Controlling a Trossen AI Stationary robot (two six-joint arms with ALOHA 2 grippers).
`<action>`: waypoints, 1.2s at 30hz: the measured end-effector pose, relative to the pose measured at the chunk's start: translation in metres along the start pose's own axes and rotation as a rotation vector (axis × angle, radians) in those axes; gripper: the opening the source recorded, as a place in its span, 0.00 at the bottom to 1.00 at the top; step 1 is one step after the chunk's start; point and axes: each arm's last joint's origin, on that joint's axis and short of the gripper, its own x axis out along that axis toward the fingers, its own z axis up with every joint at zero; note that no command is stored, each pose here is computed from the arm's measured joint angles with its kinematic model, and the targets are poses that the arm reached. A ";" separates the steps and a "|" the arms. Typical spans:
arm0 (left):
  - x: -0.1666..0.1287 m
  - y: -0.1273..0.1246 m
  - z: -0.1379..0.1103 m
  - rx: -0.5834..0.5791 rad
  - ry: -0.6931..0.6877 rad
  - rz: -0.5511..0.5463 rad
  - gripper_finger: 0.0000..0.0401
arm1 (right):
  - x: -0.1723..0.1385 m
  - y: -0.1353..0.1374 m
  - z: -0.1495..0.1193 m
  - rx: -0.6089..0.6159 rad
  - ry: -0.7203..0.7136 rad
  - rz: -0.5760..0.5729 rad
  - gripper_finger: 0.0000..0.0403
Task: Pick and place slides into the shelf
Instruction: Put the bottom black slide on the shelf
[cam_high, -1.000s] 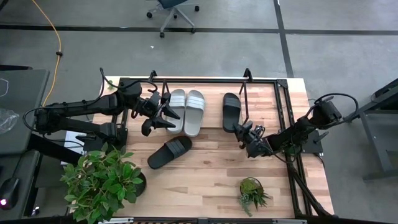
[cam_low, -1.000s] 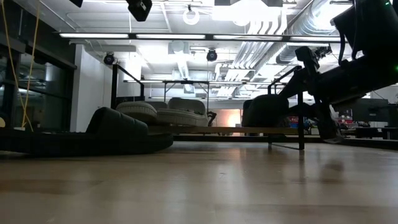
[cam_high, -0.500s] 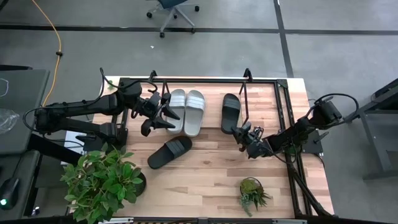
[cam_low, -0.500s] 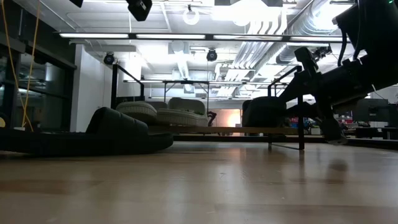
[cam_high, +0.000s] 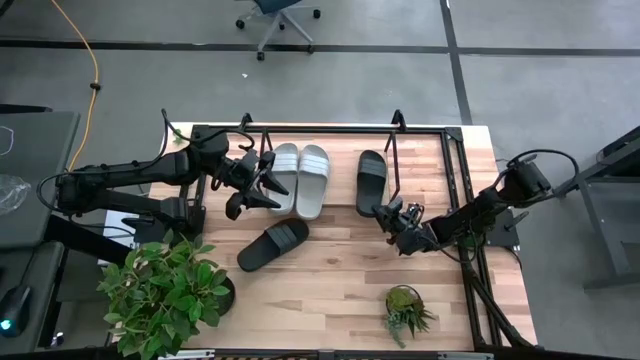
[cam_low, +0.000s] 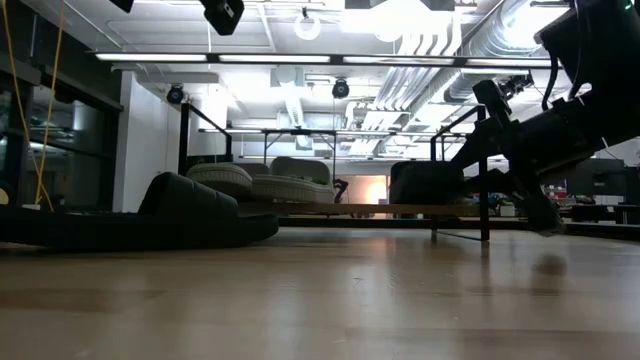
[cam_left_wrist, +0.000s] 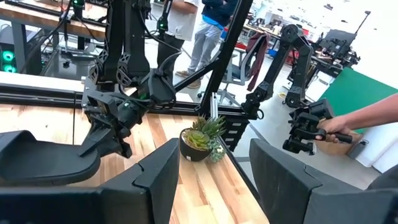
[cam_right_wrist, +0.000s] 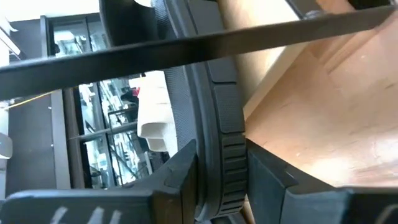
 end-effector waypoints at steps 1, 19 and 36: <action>0.000 0.000 0.000 0.000 0.000 0.000 0.46 | -0.001 0.001 0.001 -0.004 -0.002 -0.002 0.25; 0.000 0.000 0.000 0.028 0.000 0.000 0.46 | -0.022 0.029 0.021 -0.096 0.013 -0.110 0.29; 0.000 0.000 0.000 0.027 -0.001 0.004 0.46 | -0.022 0.027 0.020 -0.114 0.066 -0.172 0.41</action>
